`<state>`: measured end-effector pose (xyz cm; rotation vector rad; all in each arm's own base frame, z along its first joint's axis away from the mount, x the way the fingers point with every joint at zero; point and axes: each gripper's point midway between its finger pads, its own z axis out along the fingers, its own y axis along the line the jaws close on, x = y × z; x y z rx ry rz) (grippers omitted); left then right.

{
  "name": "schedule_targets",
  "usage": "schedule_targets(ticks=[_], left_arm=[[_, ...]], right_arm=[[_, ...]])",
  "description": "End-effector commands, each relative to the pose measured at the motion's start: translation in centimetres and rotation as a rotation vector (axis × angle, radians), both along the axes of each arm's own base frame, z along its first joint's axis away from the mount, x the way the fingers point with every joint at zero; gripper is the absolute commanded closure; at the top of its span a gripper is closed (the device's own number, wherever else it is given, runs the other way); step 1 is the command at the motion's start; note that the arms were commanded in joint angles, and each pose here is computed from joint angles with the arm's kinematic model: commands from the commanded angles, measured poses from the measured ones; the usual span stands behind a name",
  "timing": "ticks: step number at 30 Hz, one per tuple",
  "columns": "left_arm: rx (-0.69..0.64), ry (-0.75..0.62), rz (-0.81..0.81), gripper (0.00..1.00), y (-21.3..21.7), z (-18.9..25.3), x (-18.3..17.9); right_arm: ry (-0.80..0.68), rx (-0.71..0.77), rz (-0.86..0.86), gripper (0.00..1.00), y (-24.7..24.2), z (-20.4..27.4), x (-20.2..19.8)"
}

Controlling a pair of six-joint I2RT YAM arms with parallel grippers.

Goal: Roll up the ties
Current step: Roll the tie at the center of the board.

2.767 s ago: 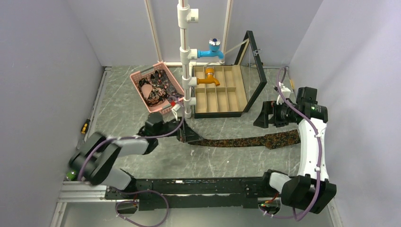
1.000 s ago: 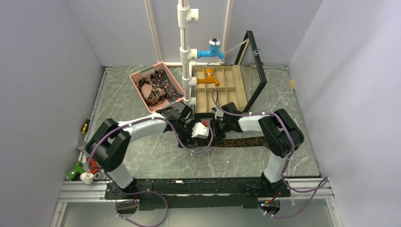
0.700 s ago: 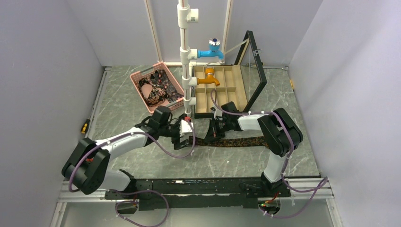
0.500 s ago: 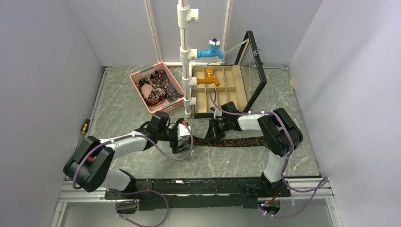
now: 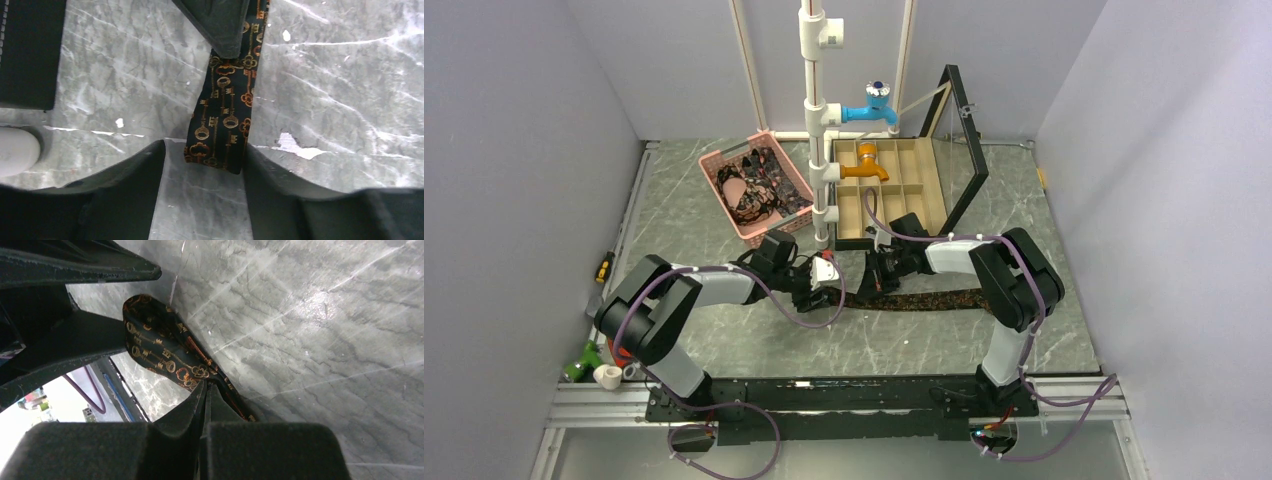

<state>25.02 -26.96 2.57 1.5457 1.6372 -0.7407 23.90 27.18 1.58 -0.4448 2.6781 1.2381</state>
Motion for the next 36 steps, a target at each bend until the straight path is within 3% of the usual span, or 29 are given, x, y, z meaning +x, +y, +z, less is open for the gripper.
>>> schedule_targets(ticks=[1,4,8,14,23,24,26,29,36], left_arm=[[-0.04,-0.029,-0.091,0.44,-0.8,1.3,-1.1],[-0.072,-0.053,-0.151,0.56,-0.8,2.2,-2.5],[-0.109,-0.04,-0.153,0.61,-1.4,3.4,-3.0],[-0.174,-0.013,-0.145,0.58,-4.5,5.8,-2.8],[-0.138,0.029,-0.122,0.57,-6.1,4.2,-2.7],[-0.131,0.03,-0.122,0.56,-6.0,4.1,-2.7],[-0.126,0.026,-0.13,0.57,-5.8,4.0,-2.9],[-0.124,0.03,-0.126,0.57,-5.9,4.0,-2.9],[-0.099,0.029,-0.111,0.57,-7.0,3.7,-2.1]], right_arm=[[-0.043,-0.08,0.006,1.0,-1.1,-1.0,0.3],[-0.042,-0.077,0.005,1.0,-0.8,-1.0,0.5],[-0.043,-0.071,0.018,1.0,-0.3,-0.9,0.6],[-0.038,-0.057,0.033,1.0,0.1,-0.6,0.3],[-0.067,-0.06,0.029,1.0,-0.6,2.1,0.6],[-0.07,-0.063,0.027,0.97,-0.8,2.4,0.6],[-0.072,-0.065,0.025,0.79,-1.3,3.2,0.5],[-0.052,-0.064,0.028,0.66,-2.2,3.9,0.0],[-0.018,0.038,0.024,0.54,-2.5,6.1,-0.9]])
